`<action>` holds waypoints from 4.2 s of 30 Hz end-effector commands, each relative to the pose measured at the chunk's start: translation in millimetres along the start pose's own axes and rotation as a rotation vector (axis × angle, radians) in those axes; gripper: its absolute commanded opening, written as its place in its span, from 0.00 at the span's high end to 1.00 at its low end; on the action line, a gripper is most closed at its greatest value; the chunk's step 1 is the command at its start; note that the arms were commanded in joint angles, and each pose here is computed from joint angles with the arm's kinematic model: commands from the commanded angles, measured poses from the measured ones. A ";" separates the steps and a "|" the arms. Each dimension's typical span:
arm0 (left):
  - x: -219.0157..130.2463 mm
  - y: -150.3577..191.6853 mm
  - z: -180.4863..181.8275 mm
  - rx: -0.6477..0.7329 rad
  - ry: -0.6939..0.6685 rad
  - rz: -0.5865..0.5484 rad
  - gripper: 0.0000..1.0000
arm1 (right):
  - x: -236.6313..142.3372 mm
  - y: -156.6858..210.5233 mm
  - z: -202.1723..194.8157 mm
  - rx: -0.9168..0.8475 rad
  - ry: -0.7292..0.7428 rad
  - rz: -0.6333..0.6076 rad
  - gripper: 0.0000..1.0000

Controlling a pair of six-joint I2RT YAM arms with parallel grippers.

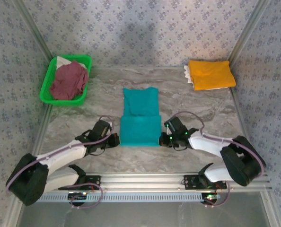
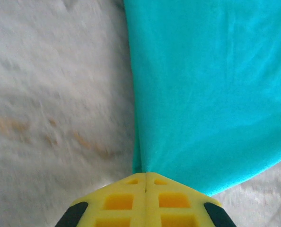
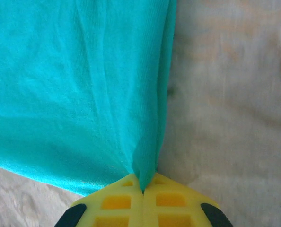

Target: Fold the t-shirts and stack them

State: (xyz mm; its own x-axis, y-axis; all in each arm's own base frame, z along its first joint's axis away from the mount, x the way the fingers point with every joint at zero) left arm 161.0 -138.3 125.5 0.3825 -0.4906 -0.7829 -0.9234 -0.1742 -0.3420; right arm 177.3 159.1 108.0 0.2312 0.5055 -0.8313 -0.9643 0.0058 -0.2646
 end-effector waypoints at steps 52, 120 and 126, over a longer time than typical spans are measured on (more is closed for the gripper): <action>-57.5 -200.4 -88.1 0.145 0.093 -0.415 1.00 | -93.1 -199.9 50.2 -0.025 -0.079 -0.334 1.00; 23.7 -129.4 -61.6 0.191 -0.043 -0.270 0.70 | -23.2 -144.1 25.8 0.074 0.061 -0.229 0.39; 53.4 -118.0 -46.3 0.181 -0.089 -0.214 0.70 | -16.0 -128.4 15.6 0.116 0.117 -0.203 0.33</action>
State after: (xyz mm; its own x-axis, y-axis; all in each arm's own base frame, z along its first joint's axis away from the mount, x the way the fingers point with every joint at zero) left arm 290.1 -183.8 169.1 0.6000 -0.4052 -0.6898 -0.7848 -0.1307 -0.6058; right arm 307.3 170.7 169.3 0.4472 0.4374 -0.7802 -0.8939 0.1888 -0.4065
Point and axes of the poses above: each hand's point on the last joint's axis, 136 mm out from that joint toward the fingers, its own x axis out along the fingers, its own z axis along the line the jaws close on, y = z × x, the point moved 10 cm from there along -x, back along the fingers, and after that the axes turned 4 degrees about -x, right-handed, at the moved point
